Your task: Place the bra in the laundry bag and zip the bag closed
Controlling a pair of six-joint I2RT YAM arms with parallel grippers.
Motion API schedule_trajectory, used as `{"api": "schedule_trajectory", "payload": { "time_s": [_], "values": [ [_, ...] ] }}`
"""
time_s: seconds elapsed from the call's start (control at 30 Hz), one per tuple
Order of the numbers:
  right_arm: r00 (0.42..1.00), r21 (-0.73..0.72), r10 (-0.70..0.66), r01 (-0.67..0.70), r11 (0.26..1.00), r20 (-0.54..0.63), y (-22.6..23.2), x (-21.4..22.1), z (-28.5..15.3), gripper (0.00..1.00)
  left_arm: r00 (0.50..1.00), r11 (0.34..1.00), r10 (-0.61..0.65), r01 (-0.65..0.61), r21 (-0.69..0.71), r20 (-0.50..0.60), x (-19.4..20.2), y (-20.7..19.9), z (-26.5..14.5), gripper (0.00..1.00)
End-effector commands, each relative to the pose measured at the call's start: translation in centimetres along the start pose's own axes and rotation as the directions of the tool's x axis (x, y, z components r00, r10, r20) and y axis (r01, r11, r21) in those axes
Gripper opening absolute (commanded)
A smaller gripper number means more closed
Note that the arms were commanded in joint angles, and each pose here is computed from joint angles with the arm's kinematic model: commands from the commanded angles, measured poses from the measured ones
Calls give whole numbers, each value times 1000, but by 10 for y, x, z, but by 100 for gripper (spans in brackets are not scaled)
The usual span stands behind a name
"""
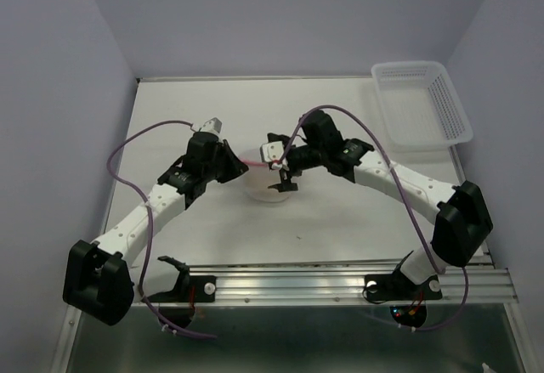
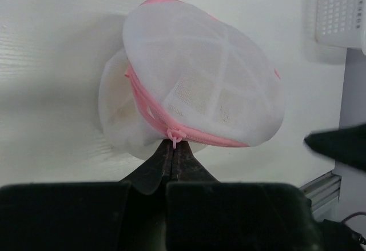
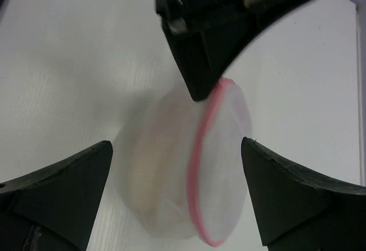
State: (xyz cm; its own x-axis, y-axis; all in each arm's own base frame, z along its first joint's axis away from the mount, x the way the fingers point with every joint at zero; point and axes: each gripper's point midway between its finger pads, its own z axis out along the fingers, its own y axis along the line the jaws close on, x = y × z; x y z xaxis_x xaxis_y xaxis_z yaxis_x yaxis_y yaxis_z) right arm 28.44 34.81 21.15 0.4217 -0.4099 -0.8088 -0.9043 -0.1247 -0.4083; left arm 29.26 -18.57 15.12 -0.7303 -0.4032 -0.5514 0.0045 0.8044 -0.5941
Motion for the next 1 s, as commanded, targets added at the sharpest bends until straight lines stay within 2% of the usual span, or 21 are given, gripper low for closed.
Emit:
{"api": "schedule_trajectory", "payload": {
  "time_s": [0.0, 0.07, 0.23, 0.43, 0.53, 0.57, 0.63, 0.67, 0.77, 0.83, 0.87, 0.97],
  "values": [
    [997, -2, -42, 42, 999, 59, 14, -52, 24, 100, 999, 999, -23, 24, -26, 24, -7, -3, -9, 0],
    [998, -5, 2, -2, 1000, 60, 12, -53, 33, 100, 1000, 1000, -13, 14, -17, 27, -4, -5, -9, 0],
    [1000, 73, -16, 15, 997, 21, -4, -48, 53, 99, 1000, 1000, 21, -21, -12, 4, 5, -4, -7, 0],
    [996, 133, -36, 47, 990, -82, -21, -22, 63, 87, 999, 1000, 31, -31, -3, -12, 13, -6, -8, 0],
    [992, 139, -39, 56, 989, -121, -22, -9, 67, 64, 1000, 1000, 22, -22, -4, -17, 14, -5, -8, 0],
    [992, 138, -39, 56, 989, -124, -22, -8, 68, 49, 1000, 1000, 20, -21, -2, -19, 14, -6, -8, 0],
    [991, 130, -40, 57, 990, -130, -20, -4, 71, 37, 999, 1000, 23, -23, -3, -24, 15, -5, -8, 0],
    [991, 127, -43, 59, 990, -130, -20, -3, 71, 27, 999, 1000, 21, -21, -6, -28, 16, -4, -7, 0],
    [989, 128, -63, 81, 989, -136, -20, -2, 70, 16, 999, 1000, 25, -26, -12, -41, 19, -2, -5, 0],
    [984, 138, -90, 112, 984, -151, -23, 0, 69, 12, 999, 999, 22, -24, -42, -48, 23, 6, 0, 0],
    [982, 140, -95, 118, 983, -165, -21, 6, 69, 5, 998, 998, 21, -24, -51, -51, 24, 8, 1, 0],
    [970, 145, -128, 160, 976, -207, -23, 17, 68, 1, 998, 998, 10, -15, -67, -61, 27, 13, 5, 0]
  ]
}}
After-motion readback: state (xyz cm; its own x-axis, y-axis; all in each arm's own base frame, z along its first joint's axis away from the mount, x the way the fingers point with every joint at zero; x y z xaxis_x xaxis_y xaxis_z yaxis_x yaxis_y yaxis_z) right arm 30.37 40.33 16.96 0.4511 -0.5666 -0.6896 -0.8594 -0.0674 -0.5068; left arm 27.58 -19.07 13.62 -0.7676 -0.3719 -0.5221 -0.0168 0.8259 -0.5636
